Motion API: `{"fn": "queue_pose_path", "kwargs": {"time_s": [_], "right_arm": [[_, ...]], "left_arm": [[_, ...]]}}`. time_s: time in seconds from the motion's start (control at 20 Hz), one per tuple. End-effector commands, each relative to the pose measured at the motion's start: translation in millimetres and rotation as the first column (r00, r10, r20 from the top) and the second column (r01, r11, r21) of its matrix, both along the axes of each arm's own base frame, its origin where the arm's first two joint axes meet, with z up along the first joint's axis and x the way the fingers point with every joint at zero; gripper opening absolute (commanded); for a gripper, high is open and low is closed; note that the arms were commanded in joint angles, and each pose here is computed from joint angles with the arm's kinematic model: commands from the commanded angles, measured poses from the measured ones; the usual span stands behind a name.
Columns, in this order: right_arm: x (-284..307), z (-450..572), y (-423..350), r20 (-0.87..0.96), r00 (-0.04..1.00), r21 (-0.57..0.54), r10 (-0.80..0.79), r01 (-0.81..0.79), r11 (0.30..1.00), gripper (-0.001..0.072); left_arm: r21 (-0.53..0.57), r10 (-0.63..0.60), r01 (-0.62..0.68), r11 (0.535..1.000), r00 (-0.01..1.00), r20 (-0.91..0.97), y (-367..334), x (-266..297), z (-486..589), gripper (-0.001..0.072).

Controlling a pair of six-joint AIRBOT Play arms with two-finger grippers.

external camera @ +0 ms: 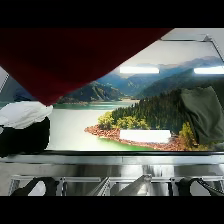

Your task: Fold the shirts.

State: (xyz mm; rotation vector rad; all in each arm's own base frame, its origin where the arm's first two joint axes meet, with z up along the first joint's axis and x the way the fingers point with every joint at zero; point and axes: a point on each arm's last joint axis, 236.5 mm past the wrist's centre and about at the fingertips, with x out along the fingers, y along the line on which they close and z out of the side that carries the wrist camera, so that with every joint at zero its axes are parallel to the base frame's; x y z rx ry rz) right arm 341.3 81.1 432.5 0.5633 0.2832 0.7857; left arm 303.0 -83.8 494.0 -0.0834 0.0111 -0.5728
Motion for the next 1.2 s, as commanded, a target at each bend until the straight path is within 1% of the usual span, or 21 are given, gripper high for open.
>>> {"fn": "queue_pose_path", "kwargs": {"time_s": [0.0, 0.15, 0.25, 0.3, 0.35, 0.45, 0.5, 0.6, 0.65, 0.7, 0.75, 0.8, 0.9, 0.95, 1.0, 1.1, 1.15], "right_arm": [[-5, -10, -21, -0.082, 0.987, -0.053, -0.141, 0.137, 0.989, 0.0020], [-8, -17, -18, -0.118, 0.986, -0.051, -0.119, 0.114, 0.992, 0.0020], [0, -21, -26, -0.142, 0.979, -0.042, -0.149, 0.144, 0.989, 0.0020], [5, -31, -31, -0.181, 0.970, -0.046, -0.162, 0.157, 0.987, 0.0020], [9, -44, -32, -0.223, 0.963, -0.048, -0.150, 0.143, 0.989, 0.0020], [12, -72, -25, -0.304, 0.949, -0.051, -0.085, 0.073, 0.996, 0.0020], [13, -88, -17, -0.339, 0.939, -0.054, -0.054, 0.037, 0.998, 0.0020], [17, -128, -5, -0.436, 0.899, -0.062, -0.026, -0.001, 0.998, 0.0020], [16, -142, 3, -0.476, 0.880, -0.045, 0.000, -0.024, 0.999, 0.0020], [13, -144, 11, -0.487, 0.872, -0.004, 0.046, -0.055, 0.998, 0.0020], [6, -130, 25, -0.444, 0.887, 0.050, 0.127, -0.117, 0.992, 0.0020], [-4, -101, 37, -0.350, 0.913, 0.116, 0.211, -0.181, 0.977, 0.0020], [-30, -29, 47, -0.100, 0.946, 0.222, 0.307, -0.280, 0.934, 0.0020], [-43, 2, 46, 0.023, 0.950, 0.234, 0.310, -0.307, 0.923, 0.0020], [-57, 28, 43, 0.138, 0.949, 0.220, 0.283, -0.308, 0.925, 0.0020], [-63, 49, 34, 0.226, 0.961, 0.178, 0.161, -0.203, 0.963, 0.0020], [-58, 45, 29, 0.221, 0.970, 0.140, 0.096, -0.129, 0.982, 0.0020]], "left_arm": [[-0.006, -0.085, 0.085, 0.996, 0.987, -0.134, -9, 5, -18, 0.0026], [-0.041, -0.193, 0.189, 0.981, 0.960, -0.203, -16, 15, -31, 0.0026], [-0.077, -0.194, 0.180, 0.981, 0.950, -0.245, -9, 33, -40, 0.0026], [-0.111, -0.212, 0.188, 0.976, 0.935, -0.286, -6, 42, -49, 0.0026], [-0.118, -0.239, 0.211, 0.970, 0.911, -0.335, -8, 48, -63, 0.0026], [-0.125, -0.325, 0.302, 0.945, 0.832, -0.451, -21, 55, -101, 0.0025], [-0.135, -0.379, 0.362, 0.922, 0.776, -0.504, -34, 54, -119, 0.0024], [-0.187, -0.447, 0.418, 0.889, 0.703, -0.553, -58, 59, -142, 0.0023], [-0.213, -0.480, 0.445, 0.870, 0.667, -0.570, -74, 57, -152, 0.0024], [-0.222, -0.503, 0.469, 0.855, 0.645, -0.575, -86, 55, -160, 0.0023], [-0.217, -0.517, 0.490, 0.845, 0.643, -0.565, -95, 51, -160, 0.0023], [-0.202, -0.514, 0.490, 0.848, 0.667, -0.540, -97, 47, -152, 0.0023], [-0.151, -0.479, 0.462, 0.874, 0.764, -0.432, -89, 34, -108, 0.0024], [-0.117, -0.447, 0.436, 0.892, 0.817, -0.364, -83, 23, -80, 0.0025], [-0.069, -0.409, 0.407, 0.911, 0.867, -0.286, -76, 6, -52, 0.0025], [0.002, -0.325, 0.329, 0.944, 0.933, -0.155, -65, -26, -12, 0.0026], [0.009, -0.285, 0.288, 0.958, 0.951, -0.119, -60, -35, -2, 0.0026]]}}
